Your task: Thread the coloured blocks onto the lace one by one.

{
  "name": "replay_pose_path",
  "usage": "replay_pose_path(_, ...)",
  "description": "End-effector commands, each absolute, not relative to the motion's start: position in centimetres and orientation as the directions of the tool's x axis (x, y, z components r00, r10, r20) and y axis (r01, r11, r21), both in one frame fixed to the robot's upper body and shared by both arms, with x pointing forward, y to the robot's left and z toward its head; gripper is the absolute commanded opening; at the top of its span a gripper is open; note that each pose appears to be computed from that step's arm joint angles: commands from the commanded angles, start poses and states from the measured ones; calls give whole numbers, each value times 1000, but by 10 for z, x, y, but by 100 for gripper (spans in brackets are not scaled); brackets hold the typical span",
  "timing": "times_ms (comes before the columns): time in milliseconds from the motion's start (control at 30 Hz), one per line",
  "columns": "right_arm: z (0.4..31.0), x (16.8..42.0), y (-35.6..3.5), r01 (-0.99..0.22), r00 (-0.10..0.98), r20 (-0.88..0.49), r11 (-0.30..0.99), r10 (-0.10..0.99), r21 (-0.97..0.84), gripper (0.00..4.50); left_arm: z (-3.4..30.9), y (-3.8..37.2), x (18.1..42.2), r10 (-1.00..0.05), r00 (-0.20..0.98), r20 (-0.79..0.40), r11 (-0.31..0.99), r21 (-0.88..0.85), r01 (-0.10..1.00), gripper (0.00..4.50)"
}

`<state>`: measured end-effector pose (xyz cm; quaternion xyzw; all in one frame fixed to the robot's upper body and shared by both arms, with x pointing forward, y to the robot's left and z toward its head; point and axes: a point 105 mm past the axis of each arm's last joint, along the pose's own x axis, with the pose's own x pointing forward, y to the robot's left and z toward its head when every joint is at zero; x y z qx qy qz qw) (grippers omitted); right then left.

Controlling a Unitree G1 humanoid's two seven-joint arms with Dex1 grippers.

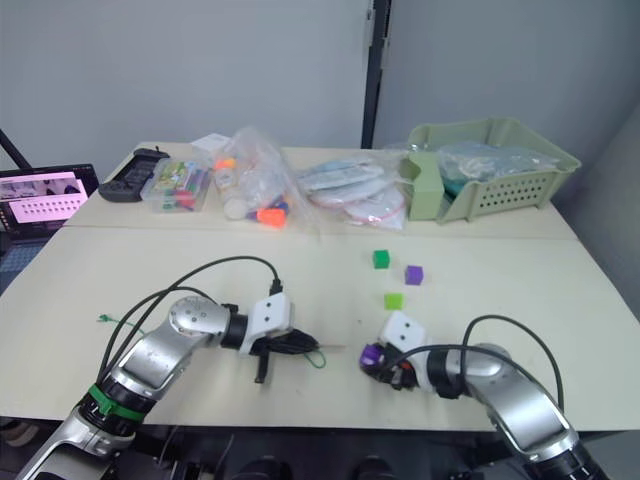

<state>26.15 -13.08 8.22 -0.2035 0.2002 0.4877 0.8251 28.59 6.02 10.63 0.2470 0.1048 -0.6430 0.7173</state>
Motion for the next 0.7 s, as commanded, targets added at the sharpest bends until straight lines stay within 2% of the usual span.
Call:
replay_pose_path(33,84,263,-128,-911,408,-530,366,743,-189,137,118,52,282,-879,117,-462,0,246,969,0)
replay_pose_path(333,86,271,-116,-962,259,-504,173,824,-212,137,110,41,276,-858,104,-502,-11,221,975,0)
replay_pose_path(700,80,273,-122,-968,221,-536,117,815,-221,137,110,41,279,-834,158,-528,39,230,972,0)
